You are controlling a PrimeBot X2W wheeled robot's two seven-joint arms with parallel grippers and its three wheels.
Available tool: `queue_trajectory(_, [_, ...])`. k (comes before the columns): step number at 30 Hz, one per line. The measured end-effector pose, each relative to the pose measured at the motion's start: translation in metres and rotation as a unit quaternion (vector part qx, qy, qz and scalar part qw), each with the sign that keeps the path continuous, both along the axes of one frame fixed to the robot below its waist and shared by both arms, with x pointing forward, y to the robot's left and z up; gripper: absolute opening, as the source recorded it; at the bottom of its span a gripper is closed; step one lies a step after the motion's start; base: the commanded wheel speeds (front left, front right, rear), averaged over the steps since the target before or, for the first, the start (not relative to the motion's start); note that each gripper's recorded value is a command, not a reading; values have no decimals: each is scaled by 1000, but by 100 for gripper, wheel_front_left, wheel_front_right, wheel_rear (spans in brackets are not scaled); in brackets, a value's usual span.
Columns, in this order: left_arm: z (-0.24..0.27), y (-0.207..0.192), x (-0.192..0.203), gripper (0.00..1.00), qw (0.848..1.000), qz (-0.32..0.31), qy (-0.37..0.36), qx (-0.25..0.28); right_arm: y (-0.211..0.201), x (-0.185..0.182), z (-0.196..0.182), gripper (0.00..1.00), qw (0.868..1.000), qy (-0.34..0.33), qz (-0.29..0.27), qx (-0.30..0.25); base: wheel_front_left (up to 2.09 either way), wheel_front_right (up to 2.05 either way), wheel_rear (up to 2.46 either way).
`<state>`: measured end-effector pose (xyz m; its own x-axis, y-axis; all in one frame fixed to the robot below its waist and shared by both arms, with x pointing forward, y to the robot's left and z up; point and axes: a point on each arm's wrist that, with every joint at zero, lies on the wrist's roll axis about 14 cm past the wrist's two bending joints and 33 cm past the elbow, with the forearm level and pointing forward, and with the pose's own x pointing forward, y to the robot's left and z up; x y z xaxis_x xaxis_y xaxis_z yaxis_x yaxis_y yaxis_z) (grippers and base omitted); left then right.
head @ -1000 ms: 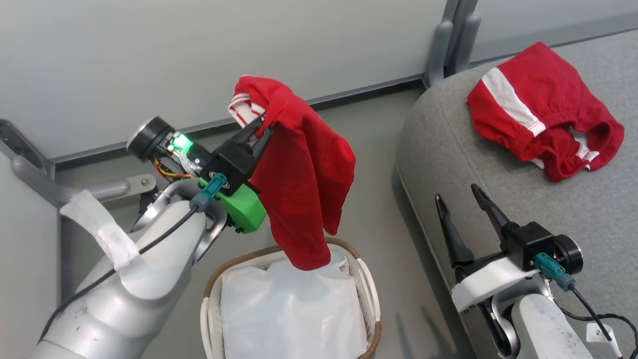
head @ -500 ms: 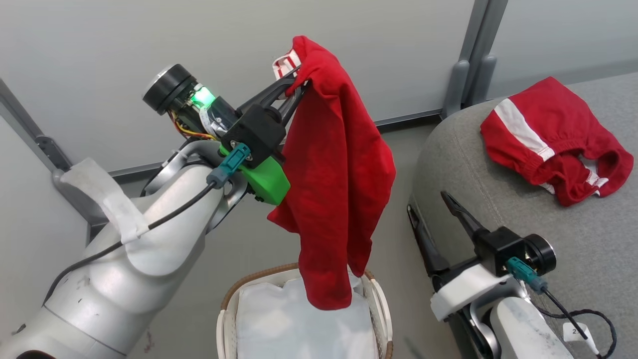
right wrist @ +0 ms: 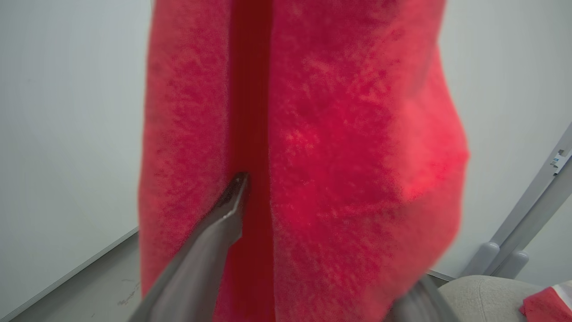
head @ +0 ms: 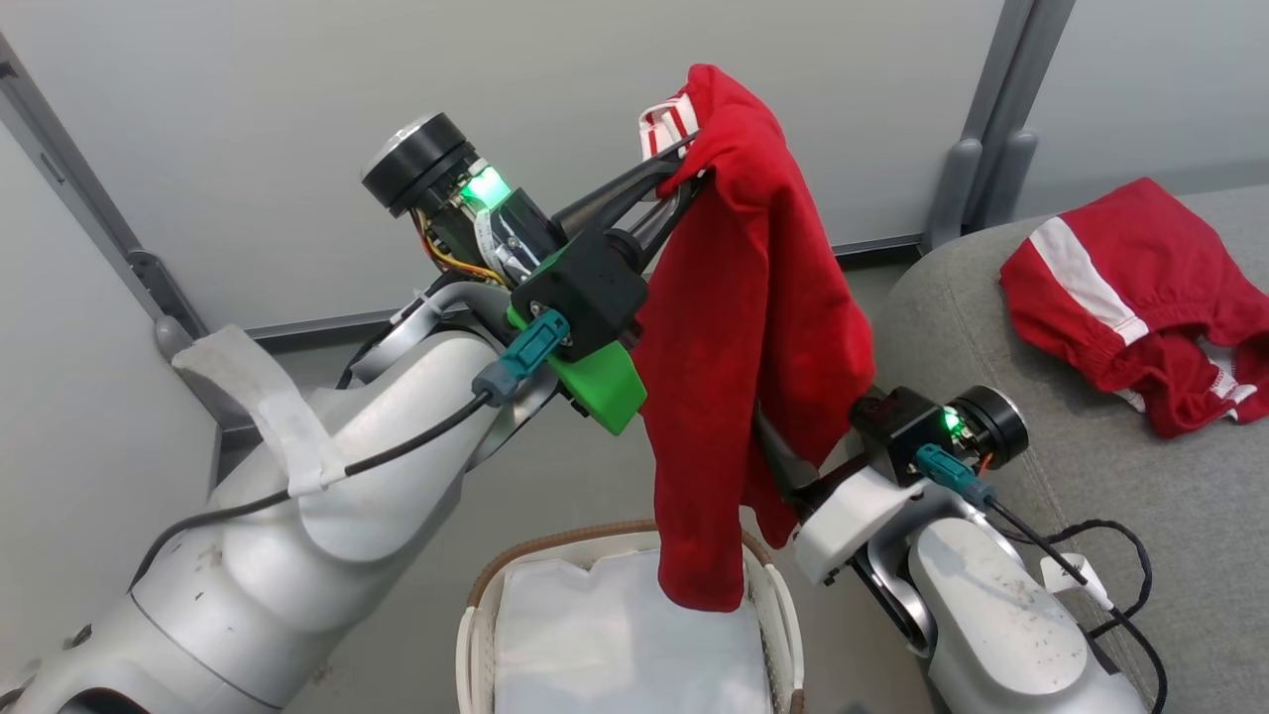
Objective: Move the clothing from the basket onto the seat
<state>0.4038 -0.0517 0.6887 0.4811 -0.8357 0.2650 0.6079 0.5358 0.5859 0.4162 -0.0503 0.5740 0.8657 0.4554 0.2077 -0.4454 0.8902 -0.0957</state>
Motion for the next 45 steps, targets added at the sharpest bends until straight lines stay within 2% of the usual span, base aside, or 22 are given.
queue_trajectory(1, [1, 0, -2, 0, 1000, -2, 0, -2, 4, 2, 2, 64, 1000, -2, 5, -3, 0, 0, 0])
queue_trajectory(2, [1, 0, -3, 0, 1000, -2, 0, -3, 6, 2, 4, 37, 1000, -5, 9, -5, 0, 0, 0])
queue_trajectory(3, [1, 2, -3, 0, 1000, -2, 1, -4, 9, 3, 6, 13, 1000, -8, 13, -7, 0, 0, 0])
queue_trajectory(4, [1, 3, -4, 0, 1000, -1, 4, -5, 11, 4, 9, 0, 1000, -11, 16, -7, 0, 0, 0])
queue_trajectory(16, [-33, 25, 0, 0, 997, 33, 66, -24, 13, 4, 15, 0, 1000, -20, 18, 0, 0, 0, 0])
queue_trajectory(17, [-38, 26, 0, 14, 996, 36, 77, -30, 11, 5, 15, 0, 1000, -21, 16, 2, 0, 0, 0])
queue_trajectory(18, [-43, 28, 0, 41, 995, 39, 86, -36, 9, 5, 17, 0, 1000, -23, 13, 4, 0, 0, 0])
queue_trajectory(19, [-47, 29, 0, 94, 994, 41, 95, -42, 8, 5, 19, 0, 1000, -25, 11, 6, 0, 0, 0])
queue_trajectory(20, [-54, 30, 0, 100, 992, 45, 109, -49, 5, 6, 21, 0, 1000, -28, 7, 8, 0, 0, 0])
queue_trajectory(23, [-78, 34, -1, 100, 983, 57, 157, -74, -3, 7, 24, 0, 999, -33, -5, 10, 0, 0, 0])
queue_trajectory(28, [-126, 42, -6, 100, 958, 85, 250, -114, -17, 8, 23, 0, 999, -35, -25, 14, 0, 0, 0])
queue_trajectory(35, [-184, 52, -17, 100, 926, 118, 338, -123, -34, 12, 20, 0, 998, -33, -50, 17, 0, 0, 0])
queue_trajectory(45, [-212, 55, -26, 100, 907, 131, 376, -137, -46, 16, 8, 0, 997, -20, -67, 15, 0, 0, 0])
